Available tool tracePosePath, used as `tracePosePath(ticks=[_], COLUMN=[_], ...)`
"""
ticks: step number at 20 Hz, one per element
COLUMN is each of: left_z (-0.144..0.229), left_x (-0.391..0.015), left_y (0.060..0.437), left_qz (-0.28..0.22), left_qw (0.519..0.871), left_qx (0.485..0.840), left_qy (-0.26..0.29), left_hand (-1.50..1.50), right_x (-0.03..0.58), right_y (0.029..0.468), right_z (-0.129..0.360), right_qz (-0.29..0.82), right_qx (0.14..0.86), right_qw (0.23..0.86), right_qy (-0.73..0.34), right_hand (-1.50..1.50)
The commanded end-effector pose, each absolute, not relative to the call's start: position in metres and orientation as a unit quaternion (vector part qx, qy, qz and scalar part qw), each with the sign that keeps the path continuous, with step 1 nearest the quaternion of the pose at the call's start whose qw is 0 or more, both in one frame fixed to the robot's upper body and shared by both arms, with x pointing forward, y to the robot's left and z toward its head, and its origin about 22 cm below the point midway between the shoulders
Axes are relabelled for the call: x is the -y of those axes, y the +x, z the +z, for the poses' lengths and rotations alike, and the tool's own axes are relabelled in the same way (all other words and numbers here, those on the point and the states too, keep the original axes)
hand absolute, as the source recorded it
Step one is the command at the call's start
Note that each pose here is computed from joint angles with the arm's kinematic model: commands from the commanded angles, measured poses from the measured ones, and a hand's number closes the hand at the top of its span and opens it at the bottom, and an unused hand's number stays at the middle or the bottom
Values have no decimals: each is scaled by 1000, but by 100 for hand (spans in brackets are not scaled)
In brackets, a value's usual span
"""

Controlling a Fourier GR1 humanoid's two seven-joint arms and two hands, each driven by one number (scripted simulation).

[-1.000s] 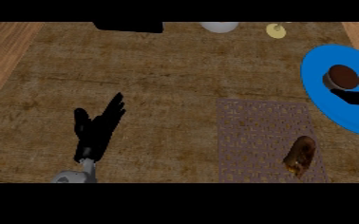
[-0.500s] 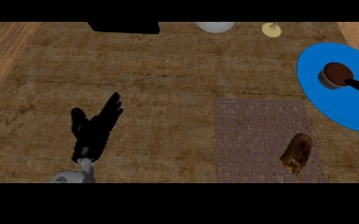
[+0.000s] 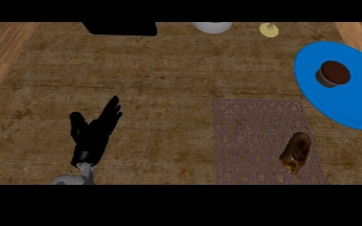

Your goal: Pick the cupcake from the placemat and place it in the plate

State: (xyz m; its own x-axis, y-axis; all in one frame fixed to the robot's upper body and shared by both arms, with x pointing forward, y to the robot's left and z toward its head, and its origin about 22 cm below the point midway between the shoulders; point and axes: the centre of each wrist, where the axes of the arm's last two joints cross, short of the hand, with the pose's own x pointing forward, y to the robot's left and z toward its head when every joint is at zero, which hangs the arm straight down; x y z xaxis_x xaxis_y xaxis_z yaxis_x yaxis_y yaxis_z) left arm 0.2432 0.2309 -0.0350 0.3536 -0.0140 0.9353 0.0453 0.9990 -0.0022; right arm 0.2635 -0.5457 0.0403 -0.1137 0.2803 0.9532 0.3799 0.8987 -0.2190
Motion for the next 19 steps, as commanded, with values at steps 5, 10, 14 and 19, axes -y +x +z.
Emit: tracePosePath(ticks=[5,10,14,19], left_z=[-42,-29,-30,-39], left_x=[-237,-230,-237,-226], left_y=[240,237,235,239], left_qz=[-9,-5,-12,-7], left_qw=[825,827,823,826], left_qx=[565,562,568,564], left_qy=[-9,-9,-10,0], left_hand=[0,0,0,0], right_x=[581,586,590,587], right_y=[204,178,163,156], right_z=[37,25,21,10], right_qz=[13,54,62,59], right_qx=[743,729,720,725], right_qw=[645,652,658,654], right_qy=[-179,-200,-212,-209], right_hand=[-150,-150,-150,-150])
